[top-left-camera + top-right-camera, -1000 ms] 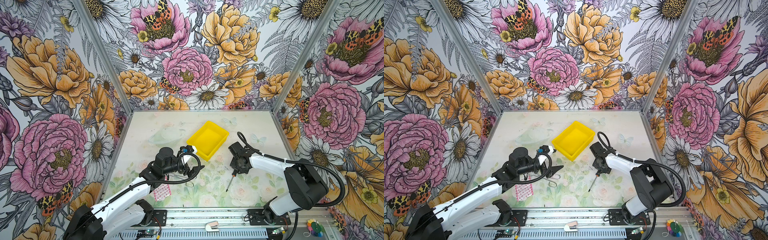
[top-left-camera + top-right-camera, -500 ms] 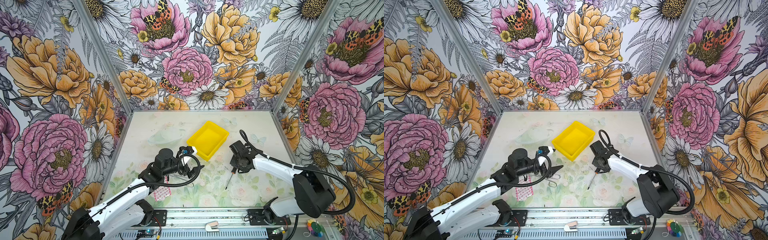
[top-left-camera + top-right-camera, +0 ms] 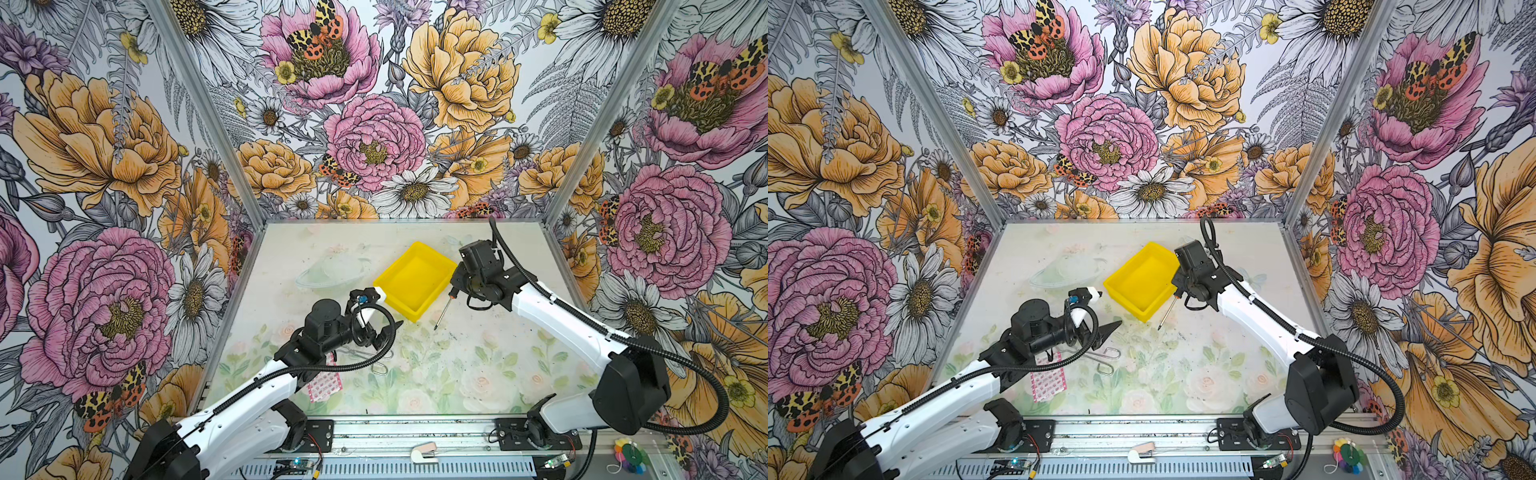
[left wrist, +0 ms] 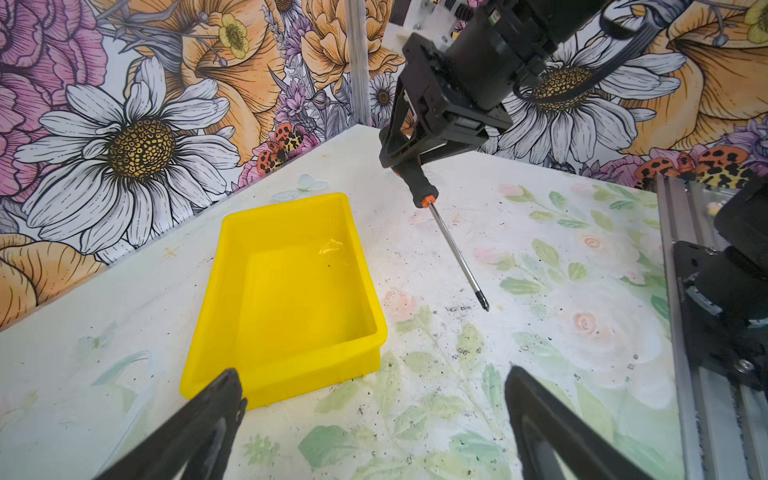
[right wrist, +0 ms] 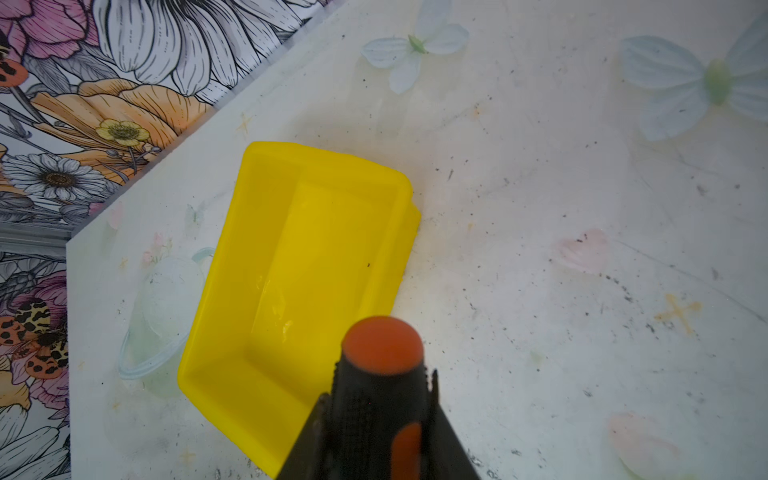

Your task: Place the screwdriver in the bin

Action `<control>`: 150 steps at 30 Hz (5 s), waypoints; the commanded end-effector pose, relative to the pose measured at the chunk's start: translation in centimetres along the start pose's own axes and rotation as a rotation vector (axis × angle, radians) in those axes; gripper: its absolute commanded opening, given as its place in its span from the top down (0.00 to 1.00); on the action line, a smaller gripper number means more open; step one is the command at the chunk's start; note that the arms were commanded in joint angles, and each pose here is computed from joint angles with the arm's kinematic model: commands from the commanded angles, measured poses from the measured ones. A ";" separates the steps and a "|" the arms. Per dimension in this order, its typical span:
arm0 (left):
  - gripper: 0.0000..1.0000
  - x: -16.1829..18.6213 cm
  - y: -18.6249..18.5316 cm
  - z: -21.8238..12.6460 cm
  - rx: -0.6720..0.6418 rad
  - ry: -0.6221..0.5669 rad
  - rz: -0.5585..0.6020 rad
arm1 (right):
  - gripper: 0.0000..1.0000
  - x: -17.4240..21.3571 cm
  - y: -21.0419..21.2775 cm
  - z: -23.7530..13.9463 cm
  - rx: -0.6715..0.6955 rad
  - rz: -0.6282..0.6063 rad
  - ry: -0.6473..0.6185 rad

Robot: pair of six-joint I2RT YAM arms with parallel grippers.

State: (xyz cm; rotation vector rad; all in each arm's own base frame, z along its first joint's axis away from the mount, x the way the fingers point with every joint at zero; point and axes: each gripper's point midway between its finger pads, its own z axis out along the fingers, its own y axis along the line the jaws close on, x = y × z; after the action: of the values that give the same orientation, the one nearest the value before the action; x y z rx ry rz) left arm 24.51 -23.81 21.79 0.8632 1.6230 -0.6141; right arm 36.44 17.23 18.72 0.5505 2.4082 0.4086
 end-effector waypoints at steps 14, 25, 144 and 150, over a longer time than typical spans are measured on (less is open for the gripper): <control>0.01 0.5 3.9 0.0 -0.129 -0.013 -0.099 | 1.00 -3.9 9.7 8.4 -0.132 -0.055 0.068; 0.01 1.1 5.9 -0.6 -0.159 -0.001 -0.127 | 1.00 -2.7 9.7 15.0 -0.106 0.017 0.131; 0.01 5.3 12.3 -9.1 -0.756 0.111 -0.248 | 0.00 -5.2 -12.3 -7.4 0.205 -0.317 -0.392; 0.02 6.7 16.6 -9.9 -0.875 0.117 -0.323 | 0.01 -5.6 -18.9 -7.9 0.354 -0.172 -0.445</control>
State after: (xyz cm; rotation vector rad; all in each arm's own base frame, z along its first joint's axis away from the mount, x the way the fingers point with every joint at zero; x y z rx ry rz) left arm 30.08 -6.30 17.52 0.0820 1.9452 -0.0308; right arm 30.60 -0.47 20.35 0.4129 2.1140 -0.1228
